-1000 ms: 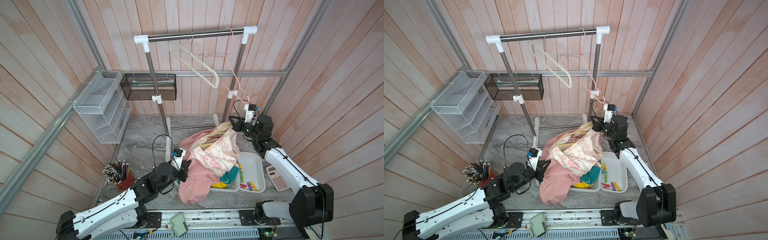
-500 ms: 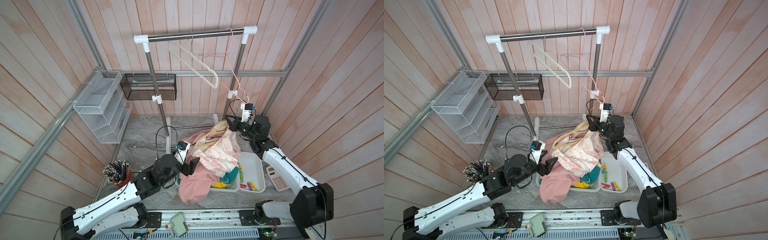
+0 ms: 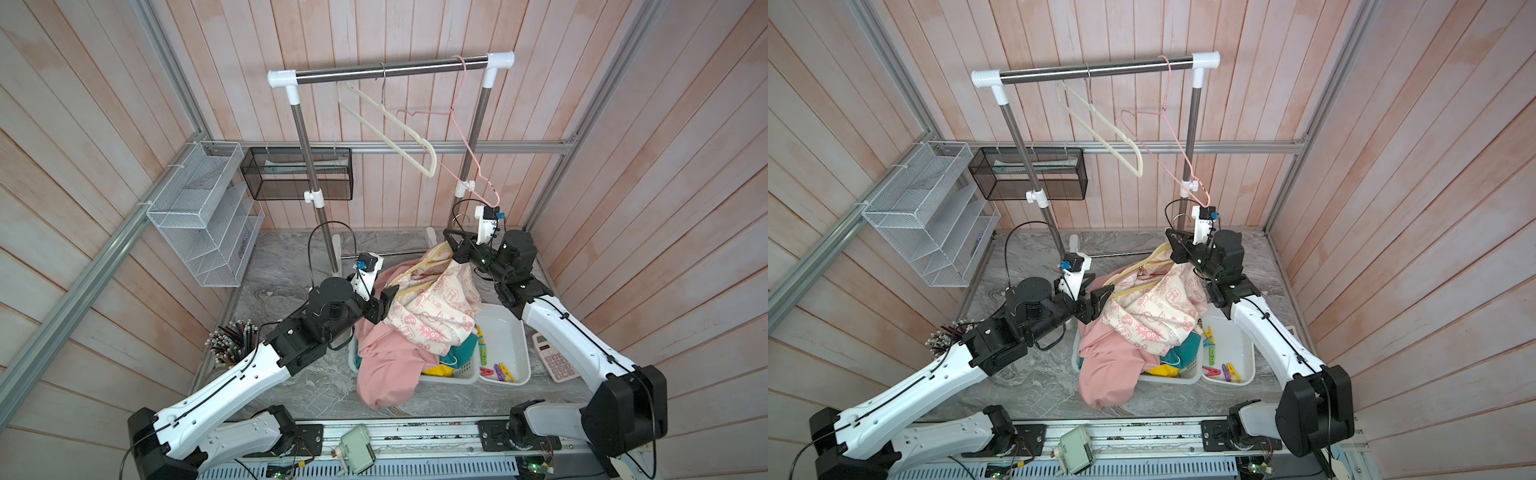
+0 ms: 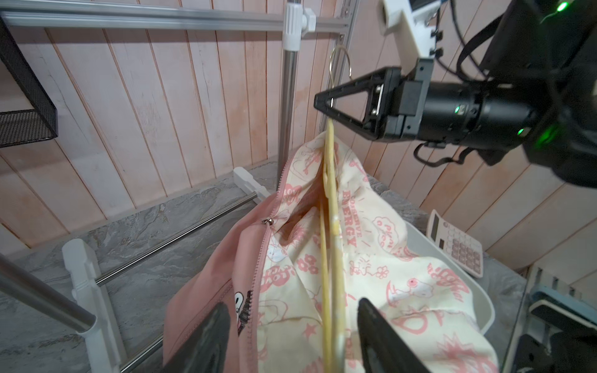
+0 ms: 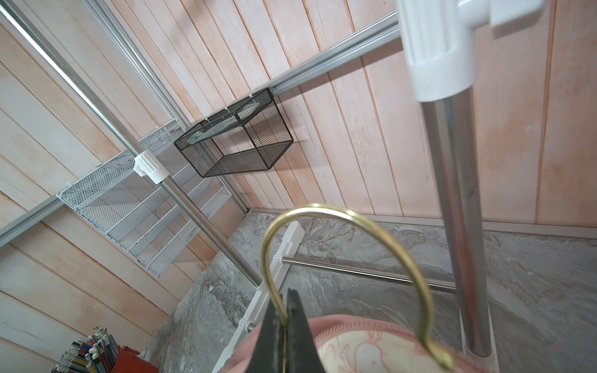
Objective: Remove the clothespins securing jackets to the hanger
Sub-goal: Remove the jacket from the hanger.
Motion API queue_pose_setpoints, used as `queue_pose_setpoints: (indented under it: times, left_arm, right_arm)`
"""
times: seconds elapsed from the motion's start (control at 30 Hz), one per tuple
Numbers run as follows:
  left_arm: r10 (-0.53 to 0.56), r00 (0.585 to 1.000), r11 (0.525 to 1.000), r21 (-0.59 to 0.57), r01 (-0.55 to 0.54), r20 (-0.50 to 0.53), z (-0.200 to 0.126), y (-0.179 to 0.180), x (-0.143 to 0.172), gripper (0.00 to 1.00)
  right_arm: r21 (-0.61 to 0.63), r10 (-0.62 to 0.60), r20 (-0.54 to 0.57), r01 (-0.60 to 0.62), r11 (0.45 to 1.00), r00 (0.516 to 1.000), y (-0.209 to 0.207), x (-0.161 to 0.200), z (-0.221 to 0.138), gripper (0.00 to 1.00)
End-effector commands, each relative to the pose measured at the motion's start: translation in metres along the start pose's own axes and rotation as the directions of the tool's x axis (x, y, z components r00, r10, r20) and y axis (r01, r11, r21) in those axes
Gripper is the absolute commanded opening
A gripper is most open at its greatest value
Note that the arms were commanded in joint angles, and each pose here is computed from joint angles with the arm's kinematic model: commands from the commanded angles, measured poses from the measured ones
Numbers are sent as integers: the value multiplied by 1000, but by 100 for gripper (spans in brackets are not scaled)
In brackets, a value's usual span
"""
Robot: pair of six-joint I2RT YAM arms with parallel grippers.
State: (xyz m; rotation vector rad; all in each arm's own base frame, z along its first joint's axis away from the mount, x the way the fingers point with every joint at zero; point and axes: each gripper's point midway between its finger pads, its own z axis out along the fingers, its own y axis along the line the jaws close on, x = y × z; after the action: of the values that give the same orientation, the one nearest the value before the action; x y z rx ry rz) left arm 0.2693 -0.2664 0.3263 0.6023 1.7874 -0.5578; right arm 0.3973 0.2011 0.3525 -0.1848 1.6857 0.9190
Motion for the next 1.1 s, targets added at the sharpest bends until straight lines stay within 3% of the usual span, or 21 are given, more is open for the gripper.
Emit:
queue_pose_setpoints:
  times: [0.0, 0.1, 0.23, 0.43, 0.8, 0.97, 1.07]
  left_arm:
    - [12, 1000, 997, 76, -11, -4, 1, -7, -10, 55]
    - [39, 999, 994, 100, -40, 11, 3, -11, -15, 47]
    - [38, 999, 987, 157, -40, 16, 7, -21, -18, 27]
    - [37, 998, 987, 153, -44, 49, 1, -21, -26, 0]
    - [17, 995, 988, 152, -31, 94, -22, -20, -34, 0]
    - [-17, 995, 992, 124, 5, 100, -40, -13, -38, 0]
    - [-27, 994, 996, 88, 18, 106, -56, -6, -40, 0]
  right_arm:
    - [-38, -46, 75, 49, 998, 996, 19, -28, -4, 0]
    - [-46, -49, 72, 53, 998, 996, 20, -27, -4, 0]
    - [-66, -59, 55, 62, 996, 997, 25, -21, -1, 0]
    - [-100, -83, 45, 87, 991, 996, 31, -18, -3, 0]
    - [-148, -80, 63, 89, 985, 995, 43, -25, -11, 2]
    - [-159, -109, 64, 118, 980, 992, 47, -23, -18, 54]
    - [-151, -152, 79, 162, 975, 985, 46, -19, -29, 70]
